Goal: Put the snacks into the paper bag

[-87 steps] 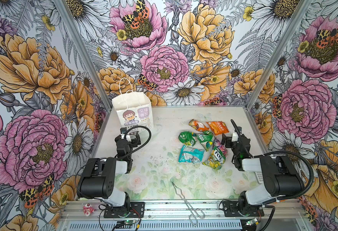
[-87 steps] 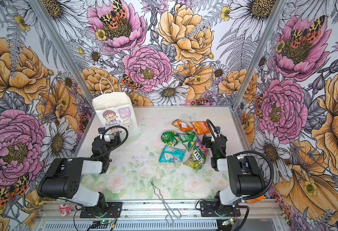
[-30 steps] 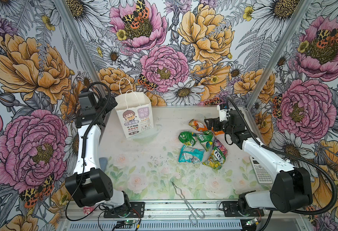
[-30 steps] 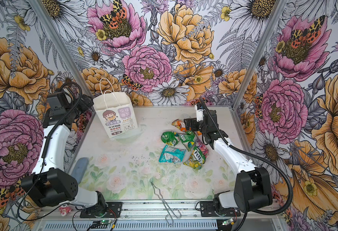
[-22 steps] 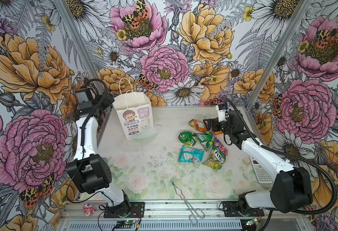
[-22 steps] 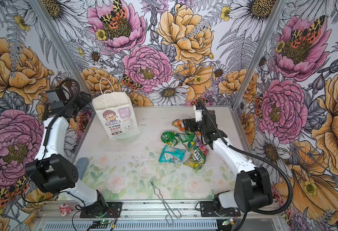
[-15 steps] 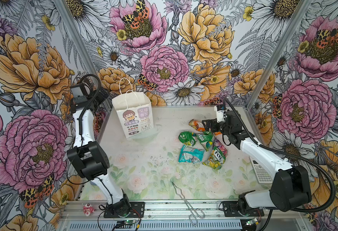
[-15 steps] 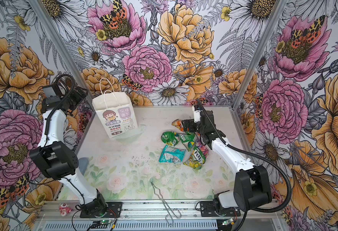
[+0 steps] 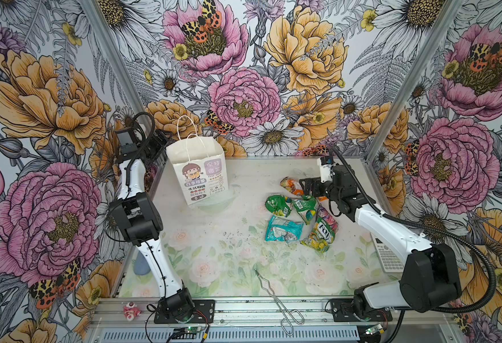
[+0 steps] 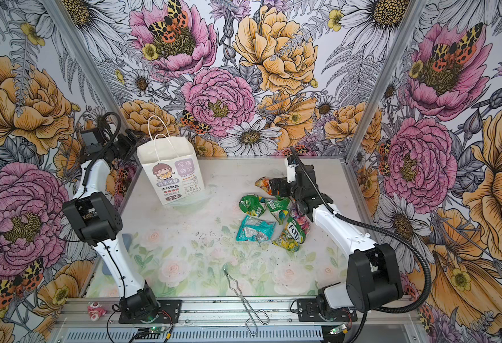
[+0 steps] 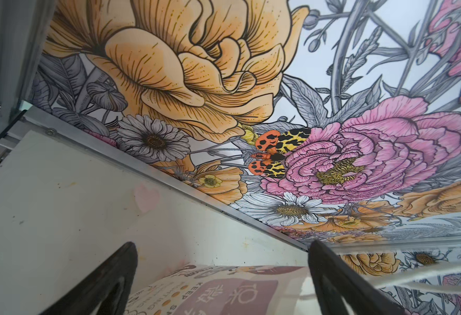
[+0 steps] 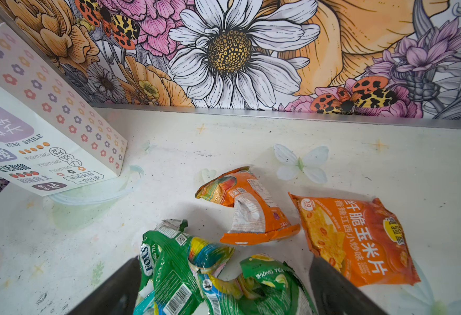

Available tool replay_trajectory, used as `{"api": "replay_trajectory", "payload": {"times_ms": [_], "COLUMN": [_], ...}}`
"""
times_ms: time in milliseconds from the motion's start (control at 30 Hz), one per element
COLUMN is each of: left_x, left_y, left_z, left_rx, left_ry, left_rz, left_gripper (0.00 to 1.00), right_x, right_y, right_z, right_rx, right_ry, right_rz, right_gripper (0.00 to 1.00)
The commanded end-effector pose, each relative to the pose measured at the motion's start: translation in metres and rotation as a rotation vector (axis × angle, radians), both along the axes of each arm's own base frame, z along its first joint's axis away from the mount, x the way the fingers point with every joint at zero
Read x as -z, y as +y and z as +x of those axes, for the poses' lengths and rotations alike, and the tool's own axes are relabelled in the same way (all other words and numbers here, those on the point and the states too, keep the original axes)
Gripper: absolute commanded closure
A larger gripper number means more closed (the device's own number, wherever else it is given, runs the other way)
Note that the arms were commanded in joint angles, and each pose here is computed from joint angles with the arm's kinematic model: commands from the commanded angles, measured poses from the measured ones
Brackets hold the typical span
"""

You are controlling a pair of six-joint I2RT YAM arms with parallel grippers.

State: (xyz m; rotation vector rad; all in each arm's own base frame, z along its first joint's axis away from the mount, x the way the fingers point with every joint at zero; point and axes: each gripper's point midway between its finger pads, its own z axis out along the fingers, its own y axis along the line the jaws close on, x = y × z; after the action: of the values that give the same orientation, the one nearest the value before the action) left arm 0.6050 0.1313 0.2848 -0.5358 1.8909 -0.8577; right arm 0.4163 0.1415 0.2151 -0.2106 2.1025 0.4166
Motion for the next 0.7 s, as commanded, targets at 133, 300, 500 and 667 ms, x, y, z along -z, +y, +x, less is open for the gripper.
{"api": "replay_trajectory", "payload": {"times_ms": [133,300,500,667], "left_x": [-0.026,-0.018,-0.025,-0.021], "left_y": [-0.021,-0.033,-0.044,-0.054], "left_z": [-0.008,-0.013,-0.022,-0.023], "left_rx": [0.048,0.075,0.081,0.105], "left_ry": [-0.094,-0.074,-0.101,-0.096], "left_rz": [0.006,-0.014,0.009,-0.024], "left_gripper": [0.01,0.01,0.01,0.01], "right_x": [0.013,0.017,0.021,0.026], "right_y": [0.001,0.002,0.001,0.001], "right_z": [0.001,0.0,-0.003,-0.005], "right_rx": [0.013,0.01,0.006,0.005], "right_ry": [0.033,0.043,0.048,0.058], "right_rz": [-0.005,-0.006,-0.013,-0.016], "right_gripper": [0.02,0.02,0.02,0.02]}}
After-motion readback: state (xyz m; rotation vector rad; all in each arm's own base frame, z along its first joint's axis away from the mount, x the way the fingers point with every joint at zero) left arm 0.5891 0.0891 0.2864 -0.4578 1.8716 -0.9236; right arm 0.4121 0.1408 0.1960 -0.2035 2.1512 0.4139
